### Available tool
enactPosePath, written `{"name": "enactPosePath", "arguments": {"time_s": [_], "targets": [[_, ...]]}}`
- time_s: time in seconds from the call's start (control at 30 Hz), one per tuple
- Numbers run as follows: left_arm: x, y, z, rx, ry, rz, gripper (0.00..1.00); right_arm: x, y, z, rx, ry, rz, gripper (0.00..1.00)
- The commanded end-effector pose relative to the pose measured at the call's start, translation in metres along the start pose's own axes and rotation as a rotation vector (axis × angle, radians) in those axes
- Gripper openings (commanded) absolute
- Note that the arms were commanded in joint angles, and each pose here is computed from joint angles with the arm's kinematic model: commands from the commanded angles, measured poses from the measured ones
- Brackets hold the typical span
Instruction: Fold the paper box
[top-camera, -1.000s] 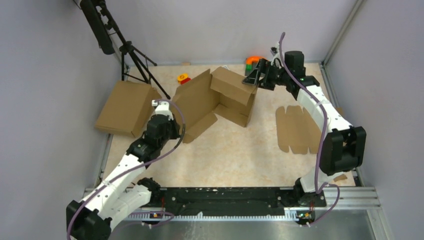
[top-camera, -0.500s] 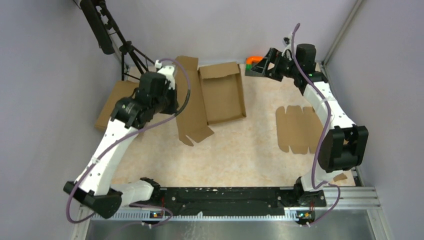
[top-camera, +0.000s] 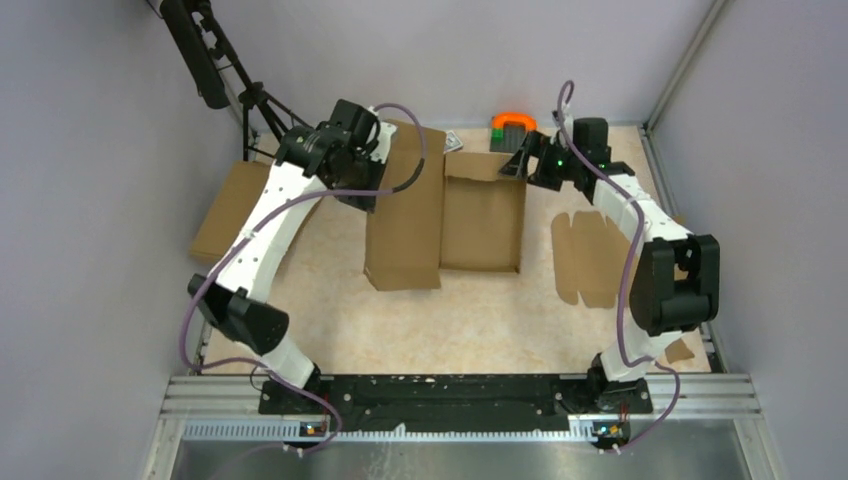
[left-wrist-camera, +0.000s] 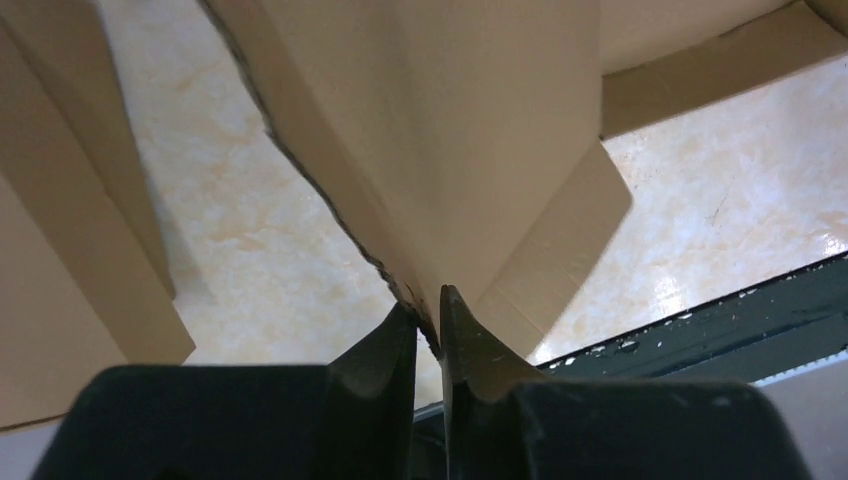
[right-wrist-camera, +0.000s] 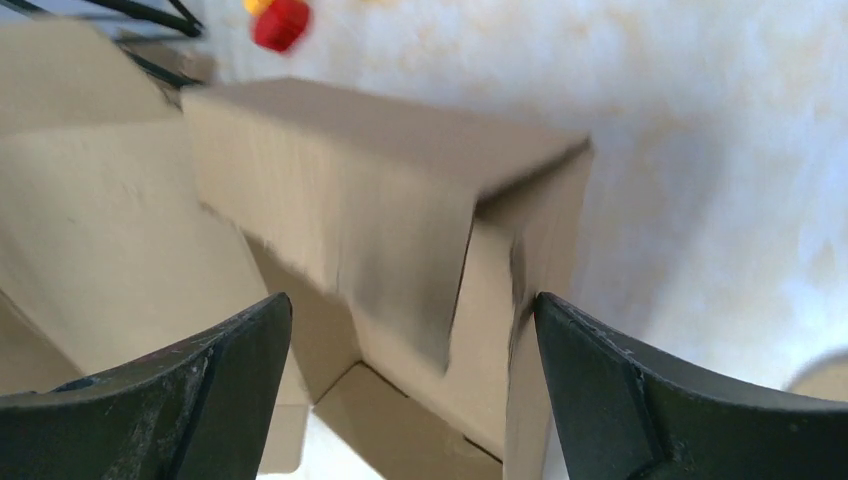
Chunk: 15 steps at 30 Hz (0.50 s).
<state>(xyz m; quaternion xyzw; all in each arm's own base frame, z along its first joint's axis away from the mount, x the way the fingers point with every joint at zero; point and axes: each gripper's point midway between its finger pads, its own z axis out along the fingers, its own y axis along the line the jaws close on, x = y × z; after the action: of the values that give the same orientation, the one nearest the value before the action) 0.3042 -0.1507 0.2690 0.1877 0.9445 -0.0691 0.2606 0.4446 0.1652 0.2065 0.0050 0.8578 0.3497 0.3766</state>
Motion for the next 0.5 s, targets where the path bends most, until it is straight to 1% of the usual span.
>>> {"name": "enactPosePath", "arguments": {"time_s": [0.0,0.07,0.1,0.17,0.2,0.23,0.27,0.33,0.47], "targets": [[-0.013,-0.012,0.006,0.078,0.026,0.071,0.17,0.021,-0.005,-0.011,0.054,-0.044,-0.006,0.89],[-0.022,-0.011,0.012,0.071,0.02,0.084,0.21,0.029,-0.01,-0.017,0.074,-0.06,0.0,0.89],[-0.028,-0.011,0.014,0.07,0.011,0.083,0.27,0.033,-0.01,-0.019,0.073,-0.058,0.001,0.89],[-0.034,-0.013,0.018,0.081,0.005,0.077,0.45,0.042,-0.008,-0.02,0.06,-0.036,0.006,0.89],[-0.037,-0.014,0.019,0.083,0.0,0.073,0.57,0.047,-0.01,-0.019,0.073,-0.021,0.006,0.89],[-0.038,-0.014,0.021,0.081,-0.001,0.068,0.64,0.053,-0.015,-0.018,0.103,-0.005,0.008,0.89],[-0.039,-0.013,0.023,0.076,0.002,0.065,0.68,0.057,-0.021,-0.018,0.143,0.004,0.007,0.88],[-0.039,-0.009,0.024,0.053,0.001,0.065,0.72,0.064,-0.032,-0.02,0.212,0.025,0.016,0.87],[-0.044,0.006,0.011,-0.05,-0.05,-0.014,0.76,0.076,-0.059,-0.034,0.378,0.021,0.032,0.86]]}}
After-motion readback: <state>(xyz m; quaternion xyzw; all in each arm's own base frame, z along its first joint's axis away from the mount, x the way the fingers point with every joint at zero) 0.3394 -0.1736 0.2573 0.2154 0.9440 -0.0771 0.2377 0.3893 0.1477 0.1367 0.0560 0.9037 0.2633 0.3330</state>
